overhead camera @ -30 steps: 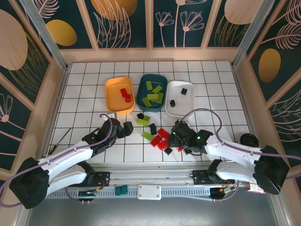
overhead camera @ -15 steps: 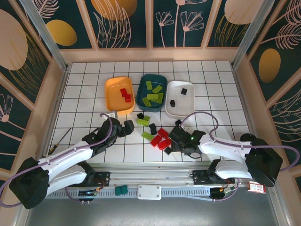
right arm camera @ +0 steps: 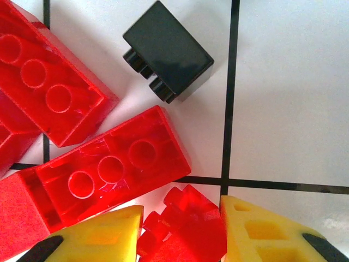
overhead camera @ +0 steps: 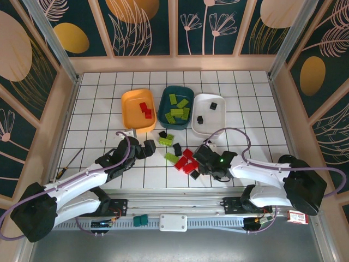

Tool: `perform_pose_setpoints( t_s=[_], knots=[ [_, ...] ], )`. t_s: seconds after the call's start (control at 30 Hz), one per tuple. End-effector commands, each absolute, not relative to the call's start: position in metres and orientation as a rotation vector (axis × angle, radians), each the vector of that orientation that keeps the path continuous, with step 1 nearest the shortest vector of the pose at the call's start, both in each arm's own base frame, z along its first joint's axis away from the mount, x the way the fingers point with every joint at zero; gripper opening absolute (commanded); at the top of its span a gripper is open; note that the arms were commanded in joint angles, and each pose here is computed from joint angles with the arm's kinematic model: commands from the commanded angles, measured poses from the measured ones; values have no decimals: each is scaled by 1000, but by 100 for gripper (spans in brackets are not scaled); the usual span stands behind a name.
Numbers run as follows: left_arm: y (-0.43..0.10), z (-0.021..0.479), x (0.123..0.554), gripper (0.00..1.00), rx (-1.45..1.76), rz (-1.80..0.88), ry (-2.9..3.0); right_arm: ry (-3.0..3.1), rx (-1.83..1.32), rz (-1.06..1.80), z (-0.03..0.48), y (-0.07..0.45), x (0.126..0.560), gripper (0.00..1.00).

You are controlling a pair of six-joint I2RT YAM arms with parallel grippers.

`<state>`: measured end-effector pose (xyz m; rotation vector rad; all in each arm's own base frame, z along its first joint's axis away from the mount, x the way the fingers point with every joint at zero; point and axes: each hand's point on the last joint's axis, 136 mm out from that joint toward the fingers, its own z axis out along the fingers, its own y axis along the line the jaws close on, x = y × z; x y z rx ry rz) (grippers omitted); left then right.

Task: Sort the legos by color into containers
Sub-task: Pick up the lego from the bottom-center of the table, then place the lego in the container.

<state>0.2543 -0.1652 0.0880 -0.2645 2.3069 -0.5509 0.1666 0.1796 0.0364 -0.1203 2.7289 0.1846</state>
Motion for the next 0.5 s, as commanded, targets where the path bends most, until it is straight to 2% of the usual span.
perform_pose_setpoints(
  t_s=[0.0,0.13,0.23,0.47],
  knots=[
    [-165,88,253,99,-240,-546,2302,2664,-94,178,53,179,177,19],
    [-164,92,253,99,-243,-540,2296,2580,-102,223,87,187,188,17],
    [-161,97,253,99,-249,-539,2282,2468,-169,313,125,211,209,17],
    [-146,116,251,99,-293,-495,2239,2212,-384,603,199,325,288,17]
  ],
)
